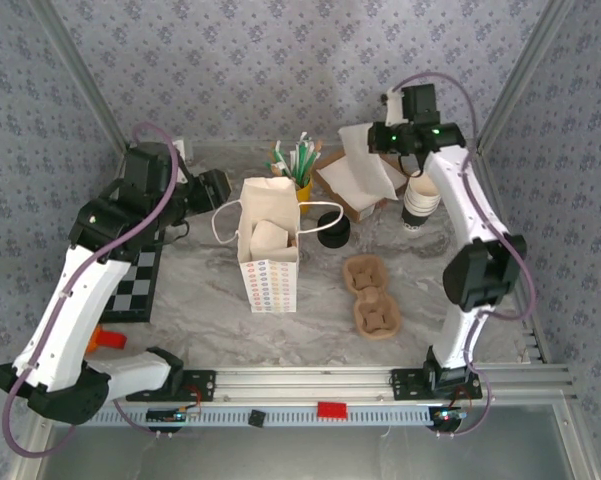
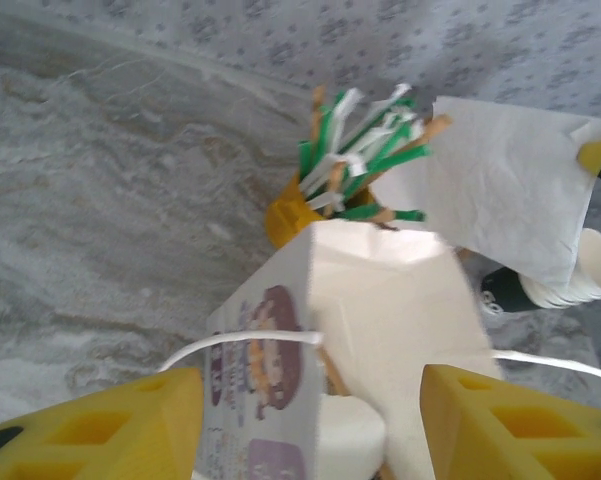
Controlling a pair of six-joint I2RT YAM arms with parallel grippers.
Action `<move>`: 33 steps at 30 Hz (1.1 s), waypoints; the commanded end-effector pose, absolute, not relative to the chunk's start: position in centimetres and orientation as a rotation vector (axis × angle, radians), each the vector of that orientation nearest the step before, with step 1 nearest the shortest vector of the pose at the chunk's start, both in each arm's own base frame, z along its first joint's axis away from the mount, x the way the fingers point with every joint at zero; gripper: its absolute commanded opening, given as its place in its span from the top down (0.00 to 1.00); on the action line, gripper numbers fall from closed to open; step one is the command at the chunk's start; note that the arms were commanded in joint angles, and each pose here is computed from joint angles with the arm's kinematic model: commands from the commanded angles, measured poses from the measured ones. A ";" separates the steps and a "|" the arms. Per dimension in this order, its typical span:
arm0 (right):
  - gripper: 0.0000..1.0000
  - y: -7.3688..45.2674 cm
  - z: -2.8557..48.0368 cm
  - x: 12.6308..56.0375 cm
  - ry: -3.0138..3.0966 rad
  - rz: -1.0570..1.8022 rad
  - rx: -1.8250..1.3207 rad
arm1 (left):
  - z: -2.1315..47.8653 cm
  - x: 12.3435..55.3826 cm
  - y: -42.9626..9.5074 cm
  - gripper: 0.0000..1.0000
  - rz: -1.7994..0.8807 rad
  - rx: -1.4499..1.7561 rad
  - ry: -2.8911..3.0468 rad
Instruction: Pack the takeout coffee
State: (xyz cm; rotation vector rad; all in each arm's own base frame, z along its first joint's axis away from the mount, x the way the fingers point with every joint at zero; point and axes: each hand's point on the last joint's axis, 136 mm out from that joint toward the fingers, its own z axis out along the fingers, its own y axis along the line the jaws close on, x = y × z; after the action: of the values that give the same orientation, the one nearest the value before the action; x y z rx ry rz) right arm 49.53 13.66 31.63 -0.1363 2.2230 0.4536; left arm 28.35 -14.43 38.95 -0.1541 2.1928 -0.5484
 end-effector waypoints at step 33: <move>1.00 10.1 49.2 31.8 1.747 0.747 0.427 | 42.1 27.0 -46.7 0.32 -0.714 0.597 1.939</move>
State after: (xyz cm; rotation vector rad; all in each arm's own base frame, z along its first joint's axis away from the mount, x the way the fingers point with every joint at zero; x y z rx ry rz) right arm 32.20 10.42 47.92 0.4019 1.8113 0.7238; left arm 26.21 -46.45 39.65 0.6883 1.9977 -0.6698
